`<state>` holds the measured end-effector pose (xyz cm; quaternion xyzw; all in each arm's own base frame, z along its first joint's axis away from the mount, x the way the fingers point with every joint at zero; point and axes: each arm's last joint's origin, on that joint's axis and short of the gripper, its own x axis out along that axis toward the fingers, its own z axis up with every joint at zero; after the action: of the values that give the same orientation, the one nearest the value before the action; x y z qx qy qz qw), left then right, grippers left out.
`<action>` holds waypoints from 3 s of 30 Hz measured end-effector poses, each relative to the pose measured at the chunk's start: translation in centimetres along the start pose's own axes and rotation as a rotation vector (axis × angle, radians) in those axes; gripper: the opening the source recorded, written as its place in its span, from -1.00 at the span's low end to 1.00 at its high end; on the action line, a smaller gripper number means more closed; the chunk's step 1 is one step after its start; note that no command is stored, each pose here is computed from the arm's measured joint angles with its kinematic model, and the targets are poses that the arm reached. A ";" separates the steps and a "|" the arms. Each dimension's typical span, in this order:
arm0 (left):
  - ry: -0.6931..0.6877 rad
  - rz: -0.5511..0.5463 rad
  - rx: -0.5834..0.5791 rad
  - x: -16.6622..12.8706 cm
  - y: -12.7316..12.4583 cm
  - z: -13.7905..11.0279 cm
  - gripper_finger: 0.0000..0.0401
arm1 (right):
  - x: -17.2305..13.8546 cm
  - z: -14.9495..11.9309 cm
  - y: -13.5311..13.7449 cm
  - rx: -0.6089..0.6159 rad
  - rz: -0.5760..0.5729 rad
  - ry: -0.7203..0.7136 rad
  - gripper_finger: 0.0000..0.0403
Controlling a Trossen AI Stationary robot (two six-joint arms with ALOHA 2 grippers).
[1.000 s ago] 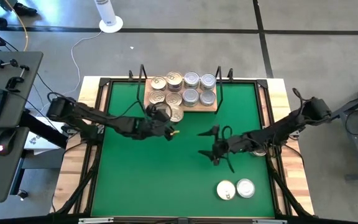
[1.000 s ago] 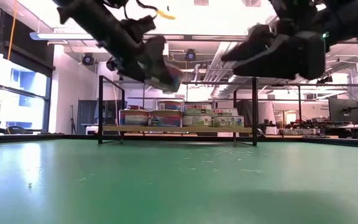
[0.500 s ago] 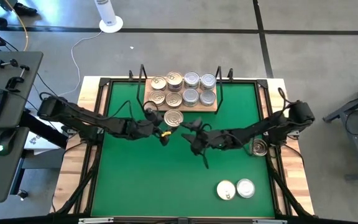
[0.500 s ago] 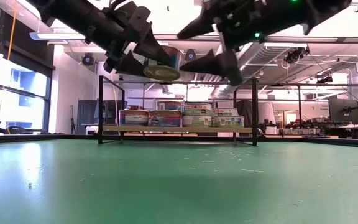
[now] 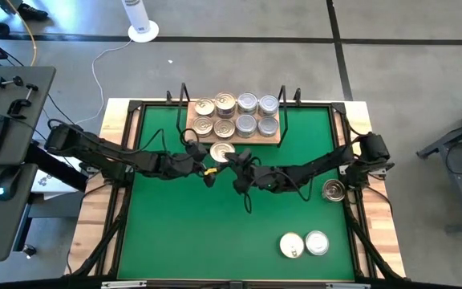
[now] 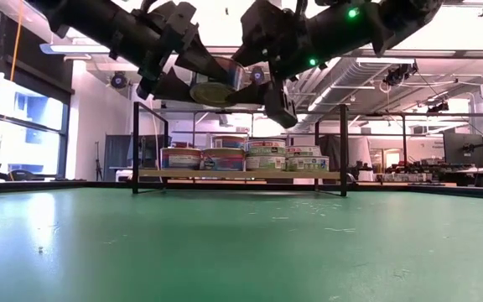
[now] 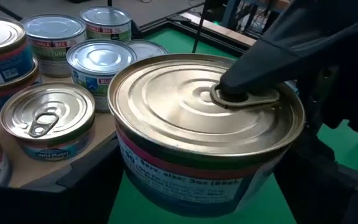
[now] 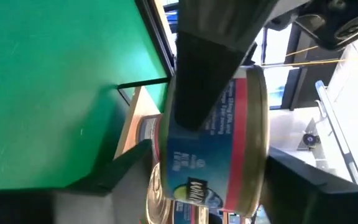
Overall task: Stack canned seafood by type on shelf
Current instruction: Stack the blue/pink tuna can on top of the other blue/pink tuna can on the shelf
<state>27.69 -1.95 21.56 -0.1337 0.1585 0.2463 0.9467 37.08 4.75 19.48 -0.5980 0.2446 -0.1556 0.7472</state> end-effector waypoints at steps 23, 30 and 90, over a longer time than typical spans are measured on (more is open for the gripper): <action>0.152 0.031 0.124 -5.3 2.4 1.2 0.79 | 2.0 -0.7 -1.7 0.017 0.159 0.096 -0.06; 0.029 0.139 0.139 -8.9 3.2 2.3 0.80 | 5.2 -2.0 -5.9 0.134 0.181 0.049 -0.06; -0.128 0.302 0.216 -10.4 2.8 3.0 0.80 | 22.8 -10.5 -7.3 0.328 0.259 0.385 0.09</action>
<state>18.31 -2.99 27.62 0.0100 0.1419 0.3749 0.9161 50.70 -17.52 20.76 -0.3924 0.4281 -0.2068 0.7874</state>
